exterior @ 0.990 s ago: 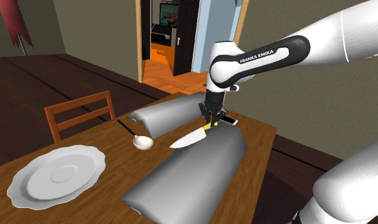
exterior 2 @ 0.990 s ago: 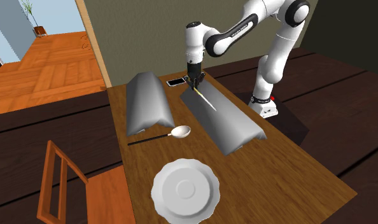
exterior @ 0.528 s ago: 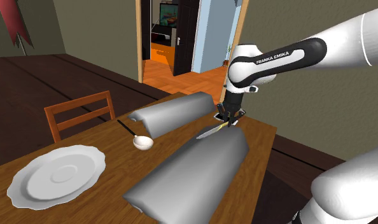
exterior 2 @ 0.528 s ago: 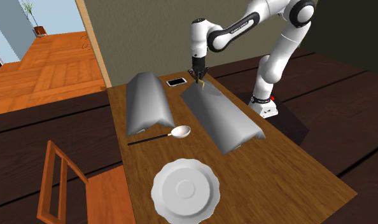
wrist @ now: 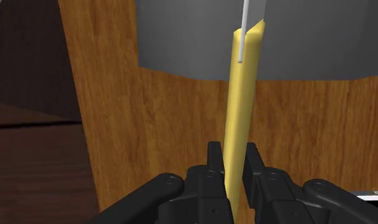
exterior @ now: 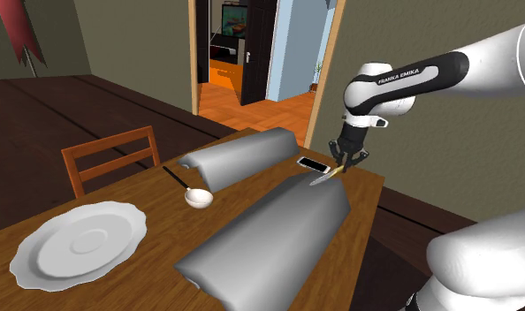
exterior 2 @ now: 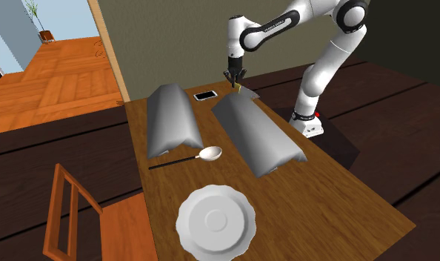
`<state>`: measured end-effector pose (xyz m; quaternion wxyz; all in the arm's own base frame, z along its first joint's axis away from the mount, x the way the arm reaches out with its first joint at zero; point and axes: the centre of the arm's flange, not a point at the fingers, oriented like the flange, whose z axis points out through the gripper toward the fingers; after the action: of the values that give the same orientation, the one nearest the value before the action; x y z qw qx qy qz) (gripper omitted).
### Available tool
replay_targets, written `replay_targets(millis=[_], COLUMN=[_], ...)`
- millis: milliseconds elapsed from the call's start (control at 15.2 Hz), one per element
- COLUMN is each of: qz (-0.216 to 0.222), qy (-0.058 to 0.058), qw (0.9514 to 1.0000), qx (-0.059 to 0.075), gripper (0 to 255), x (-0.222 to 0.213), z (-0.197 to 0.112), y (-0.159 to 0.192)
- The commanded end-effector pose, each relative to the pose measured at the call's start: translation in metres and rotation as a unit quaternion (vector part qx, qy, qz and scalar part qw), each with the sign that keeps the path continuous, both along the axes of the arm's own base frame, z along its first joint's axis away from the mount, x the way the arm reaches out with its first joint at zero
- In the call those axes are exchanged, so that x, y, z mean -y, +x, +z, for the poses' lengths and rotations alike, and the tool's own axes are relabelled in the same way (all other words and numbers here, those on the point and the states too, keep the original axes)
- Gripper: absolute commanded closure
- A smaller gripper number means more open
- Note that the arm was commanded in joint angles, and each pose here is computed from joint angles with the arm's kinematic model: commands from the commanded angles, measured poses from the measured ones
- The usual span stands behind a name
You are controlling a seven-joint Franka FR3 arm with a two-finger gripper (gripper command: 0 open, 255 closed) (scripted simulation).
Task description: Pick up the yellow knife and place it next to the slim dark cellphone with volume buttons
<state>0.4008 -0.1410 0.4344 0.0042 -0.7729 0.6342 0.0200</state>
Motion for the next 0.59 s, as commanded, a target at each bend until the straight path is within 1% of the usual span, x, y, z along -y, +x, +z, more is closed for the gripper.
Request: replay_targets(millis=[0, 528], qz=[0.019, 0.019], qy=[-0.027, -0.027], qw=[0.9994, 0.9994], qx=[-0.015, -0.015], gripper=[255, 255], x=[0.026, 0.121], z=[-0.009, -0.009], y=[-0.018, -0.066])
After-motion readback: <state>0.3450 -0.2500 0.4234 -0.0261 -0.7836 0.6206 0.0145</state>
